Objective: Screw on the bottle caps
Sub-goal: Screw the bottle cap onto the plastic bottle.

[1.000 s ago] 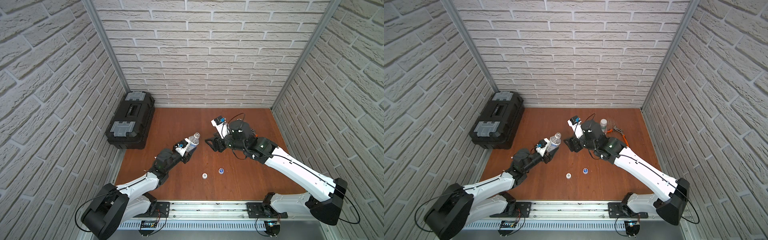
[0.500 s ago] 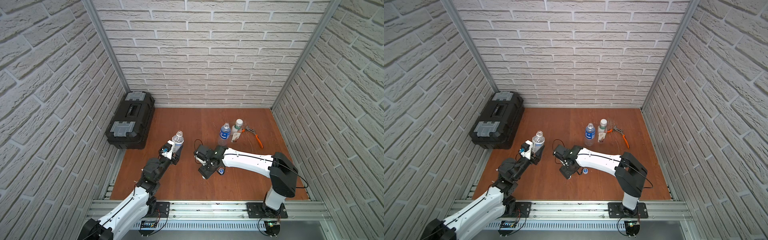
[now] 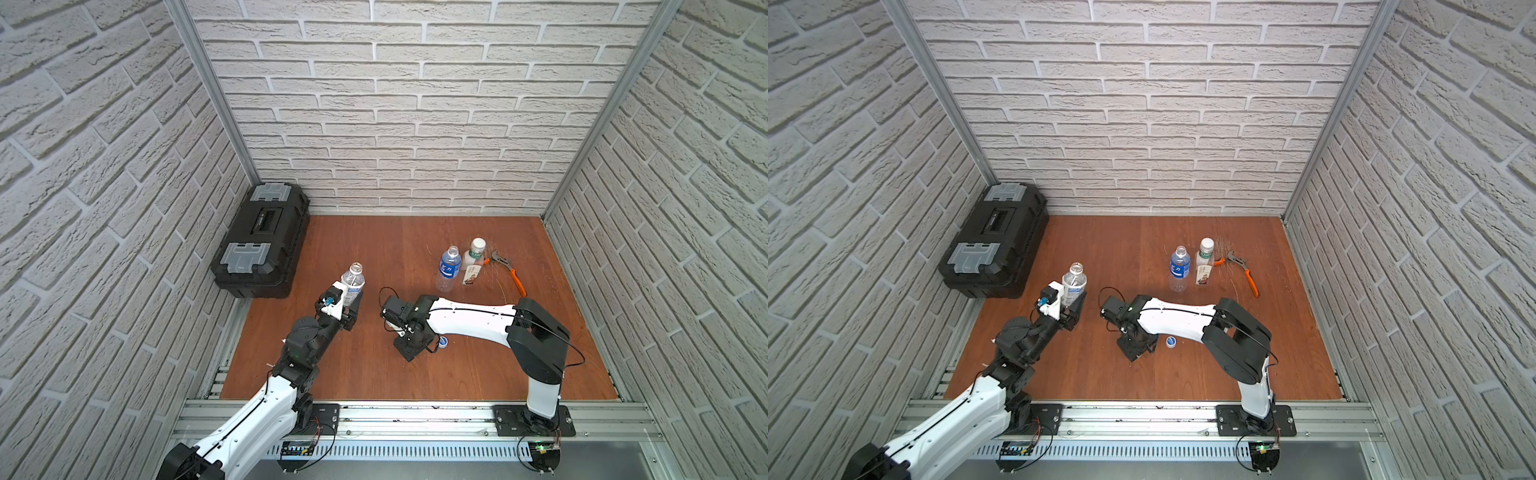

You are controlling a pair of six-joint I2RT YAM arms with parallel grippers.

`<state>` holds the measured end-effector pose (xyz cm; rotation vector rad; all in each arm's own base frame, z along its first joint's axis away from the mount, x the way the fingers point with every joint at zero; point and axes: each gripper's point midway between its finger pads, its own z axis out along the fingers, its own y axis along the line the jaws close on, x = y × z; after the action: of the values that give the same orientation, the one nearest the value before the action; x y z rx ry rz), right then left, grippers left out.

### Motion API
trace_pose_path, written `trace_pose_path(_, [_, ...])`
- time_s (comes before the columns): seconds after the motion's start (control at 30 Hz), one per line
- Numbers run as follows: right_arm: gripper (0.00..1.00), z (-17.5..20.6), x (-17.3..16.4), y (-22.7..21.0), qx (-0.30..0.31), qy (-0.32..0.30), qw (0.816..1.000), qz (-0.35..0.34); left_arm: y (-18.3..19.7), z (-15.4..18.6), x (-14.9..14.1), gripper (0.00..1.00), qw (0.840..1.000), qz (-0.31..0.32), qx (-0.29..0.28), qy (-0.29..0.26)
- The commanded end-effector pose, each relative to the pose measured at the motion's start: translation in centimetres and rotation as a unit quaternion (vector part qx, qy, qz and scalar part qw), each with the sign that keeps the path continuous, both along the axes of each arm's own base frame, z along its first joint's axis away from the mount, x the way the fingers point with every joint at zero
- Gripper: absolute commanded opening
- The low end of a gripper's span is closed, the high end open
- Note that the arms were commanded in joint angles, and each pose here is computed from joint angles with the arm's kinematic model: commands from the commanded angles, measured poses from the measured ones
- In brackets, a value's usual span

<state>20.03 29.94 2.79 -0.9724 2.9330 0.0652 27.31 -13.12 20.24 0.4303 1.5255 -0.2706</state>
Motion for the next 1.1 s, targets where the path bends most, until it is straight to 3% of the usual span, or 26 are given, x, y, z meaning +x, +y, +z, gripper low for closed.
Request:
trace_pose_path(0.0, [0.48,0.2,0.1,1.0,0.013,0.0,1.0,-0.006,0.3,0.8,0.1,0.6,1.0,0.005,-0.011,-0.015])
trace_pose_path(0.3, [0.4,0.0,0.3,0.4,-0.007,-0.004,1.0,-0.005,0.1,0.6,0.2,0.59,1.0,0.004,-0.01,-0.011])
trace_pose_path(0.87, [0.38,-0.3,0.0,0.0,-0.03,-0.006,1.0,-0.005,0.1,0.8,0.3,0.6,1.0,0.004,-0.011,-0.013])
trace_pose_path(1.07, [0.3,0.3,0.1,-0.2,-0.028,-0.013,1.0,-0.002,0.0,0.9,0.3,0.6,1.0,0.0,-0.011,-0.013])
